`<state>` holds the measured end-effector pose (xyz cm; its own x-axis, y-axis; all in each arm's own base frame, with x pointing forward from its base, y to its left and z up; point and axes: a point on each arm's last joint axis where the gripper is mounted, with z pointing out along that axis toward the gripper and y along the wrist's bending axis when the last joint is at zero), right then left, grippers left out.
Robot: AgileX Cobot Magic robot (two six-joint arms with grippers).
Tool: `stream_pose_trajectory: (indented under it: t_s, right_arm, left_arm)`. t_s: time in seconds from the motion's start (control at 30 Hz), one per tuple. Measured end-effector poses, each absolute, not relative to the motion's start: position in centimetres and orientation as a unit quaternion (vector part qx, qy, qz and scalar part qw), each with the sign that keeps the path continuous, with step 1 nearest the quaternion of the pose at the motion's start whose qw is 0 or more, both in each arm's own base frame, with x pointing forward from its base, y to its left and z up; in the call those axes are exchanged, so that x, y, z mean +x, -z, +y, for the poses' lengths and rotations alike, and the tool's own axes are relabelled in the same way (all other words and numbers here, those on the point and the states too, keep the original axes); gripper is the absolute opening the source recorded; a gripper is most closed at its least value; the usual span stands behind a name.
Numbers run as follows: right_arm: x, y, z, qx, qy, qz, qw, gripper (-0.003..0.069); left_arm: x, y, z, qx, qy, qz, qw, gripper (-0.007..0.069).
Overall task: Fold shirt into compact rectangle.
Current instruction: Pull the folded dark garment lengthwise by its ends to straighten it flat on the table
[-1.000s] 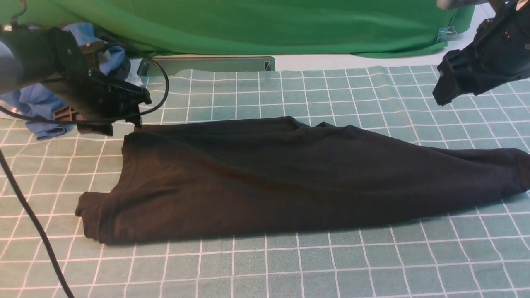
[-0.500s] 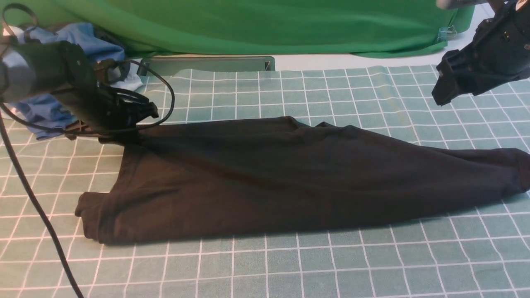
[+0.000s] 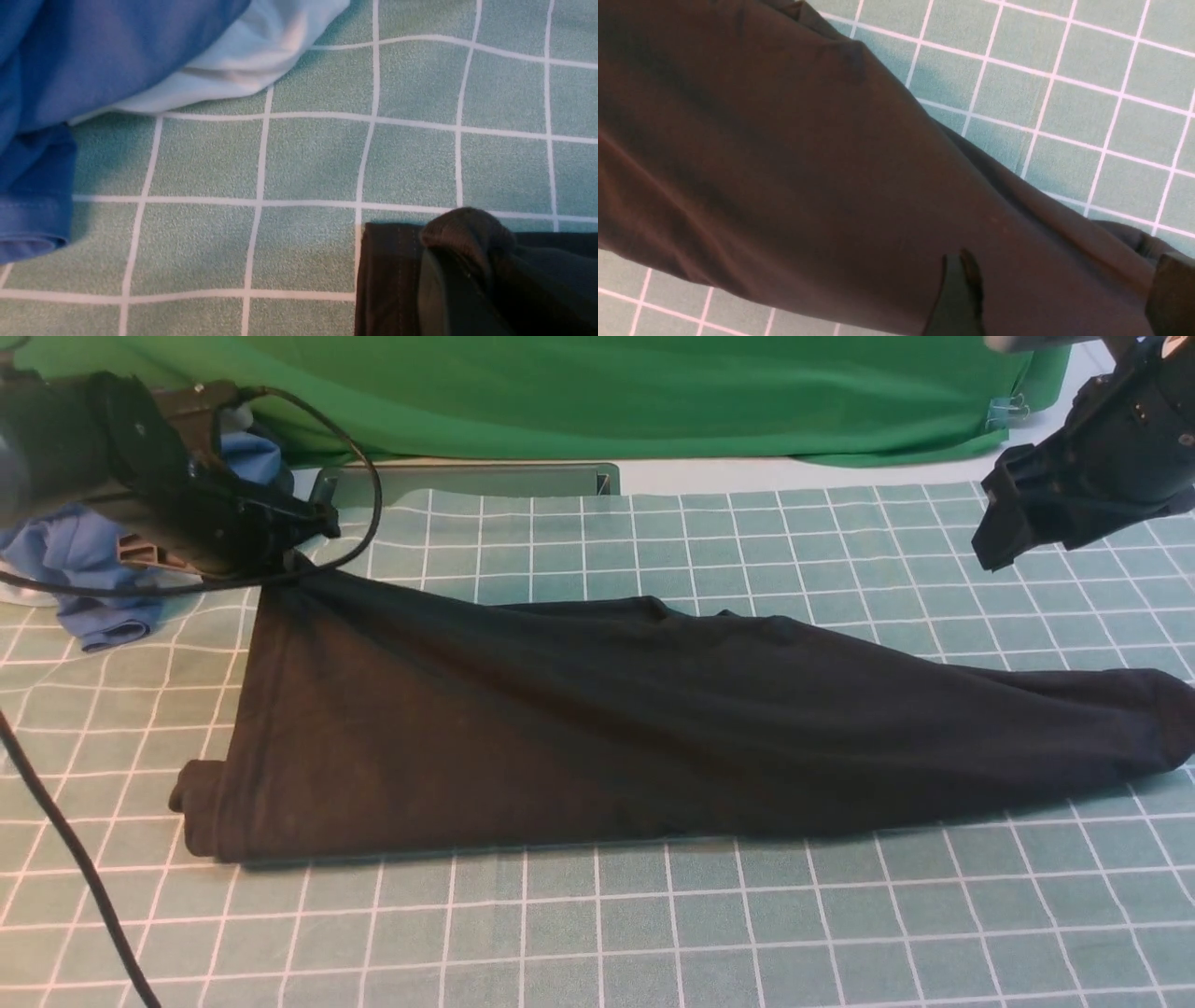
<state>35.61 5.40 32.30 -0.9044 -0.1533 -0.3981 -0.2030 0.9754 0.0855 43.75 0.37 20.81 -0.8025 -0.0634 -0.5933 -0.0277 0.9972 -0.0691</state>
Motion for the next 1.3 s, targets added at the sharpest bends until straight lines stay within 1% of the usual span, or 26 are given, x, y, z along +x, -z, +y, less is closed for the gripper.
stream_pose_trajectory:
  t_s: [0.07, 0.1, 0.13, 0.17, 0.2, 0.33, 0.43, 0.53, 0.57, 0.7, 0.73, 0.77, 0.83, 0.87, 0.9, 1.03, 1.07, 1.17, 1.23, 1.3]
  right_arm:
    - [35.6, -32.3, 5.4, -0.091, -0.063, 0.974, 0.199, 0.0525]
    - [35.6, -32.3, 5.4, -0.091, -0.063, 0.974, 0.199, 0.0525]
    - [35.6, -32.3, 5.4, -0.092, -0.062, 0.974, 0.199, 0.0525]
    - [35.6, -32.3, 5.4, -0.093, -0.062, 0.973, 0.200, 0.0525]
    - [35.6, -32.3, 5.4, -0.105, -0.060, 0.972, 0.201, 0.0525]
    - [35.8, -32.8, 5.5, -0.129, -0.058, 0.967, 0.212, 0.0525]
    - [36.0, -33.6, 6.0, -0.142, -0.061, 0.960, 0.233, 0.0525]
    - [36.9, -33.9, 7.7, -0.190, -0.059, 0.946, 0.256, 0.0525]
    - [37.4, -33.9, 9.1, -0.219, -0.059, 0.937, 0.265, 0.0525]
    - [40.0, -32.1, 13.1, -0.295, -0.058, 0.913, 0.275, 0.0525]
    - [41.0, -31.0, 14.2, -0.319, -0.055, 0.906, 0.272, 0.0525]
    - [41.2, -31.0, 14.5, -0.330, -0.054, 0.901, 0.276, 0.0525]
    - [43.0, -28.5, 17.1, -0.396, -0.043, 0.876, 0.271, 0.0525]
    - [43.0, -28.7, 17.2, -0.400, -0.042, 0.874, 0.273, 0.0525]
    - [43.7, -27.3, 18.5, -0.430, -0.038, 0.861, 0.270, 0.0525]
    - [44.8, -23.9, 20.7, -0.471, -0.027, 0.844, 0.257, 0.0525]
    - [44.8, -23.7, 20.8, -0.474, -0.027, 0.842, 0.256, 0.0525]
    - [45.5, -20.9, 21.3, -0.484, -0.019, 0.839, 0.246, 0.0525]
    - [45.6, -19.9, 21.5, -0.488, -0.018, 0.840, 0.238, 0.0525]
    - [45.5, -19.7, 21.7, -0.491, -0.019, 0.839, 0.233, 0.0525]
  left_arm:
    - [44.0, -19.7, 0.4, -0.024, 0.028, 0.952, 0.303, 0.0018]
    - [44.0, -19.6, 0.4, -0.024, 0.028, 0.953, 0.301, 0.0018]
    - [44.0, -18.8, 0.4, -0.023, 0.027, 0.957, 0.289, 0.0018]
    - [44.0, -18.7, 0.4, -0.023, 0.027, 0.957, 0.287, 0.0018]
    - [44.0, -18.1, 0.4, -0.022, 0.027, 0.960, 0.277, 0.0020]
    - [44.2, -18.0, 0.4, -0.041, 0.031, 0.958, 0.283, 0.0022]
    - [44.4, -18.2, 0.4, -0.044, 0.031, 0.954, 0.294, 0.0041]
    - [44.5, -18.2, 0.4, -0.049, 0.033, 0.952, 0.300, 0.0062]
    - [44.5, -18.2, 0.4, -0.049, 0.033, 0.952, 0.301, 0.0070]
    - [44.5, -18.2, 0.4, -0.051, 0.034, 0.951, 0.302, 0.0075]
    - [44.5, -18.2, 0.4, -0.051, 0.034, 0.951, 0.302, 0.0075]
    - [44.5, -18.2, 0.4, -0.051, 0.034, 0.951, 0.302, 0.0075]
    - [44.5, -18.2, 0.4, -0.052, 0.034, 0.952, 0.299, 0.0075]
    - [44.5, -18.2, 0.4, -0.052, 0.034, 0.952, 0.299, 0.0075]
    - [44.4, -18.2, 0.4, -0.052, 0.035, 0.953, 0.297, 0.0075]
    - [44.3, -17.9, 0.4, -0.056, 0.038, 0.956, 0.286, 0.0078]
    - [44.3, -17.9, 0.4, -0.056, 0.038, 0.956, 0.285, 0.0078]
    - [44.3, -17.7, 0.3, -0.060, 0.042, 0.957, 0.280, 0.0088]
    - [44.3, -17.7, 0.3, -0.061, 0.042, 0.957, 0.280, 0.0089]
    - [44.3, -17.7, 0.3, -0.061, 0.042, 0.957, 0.280, 0.0089]
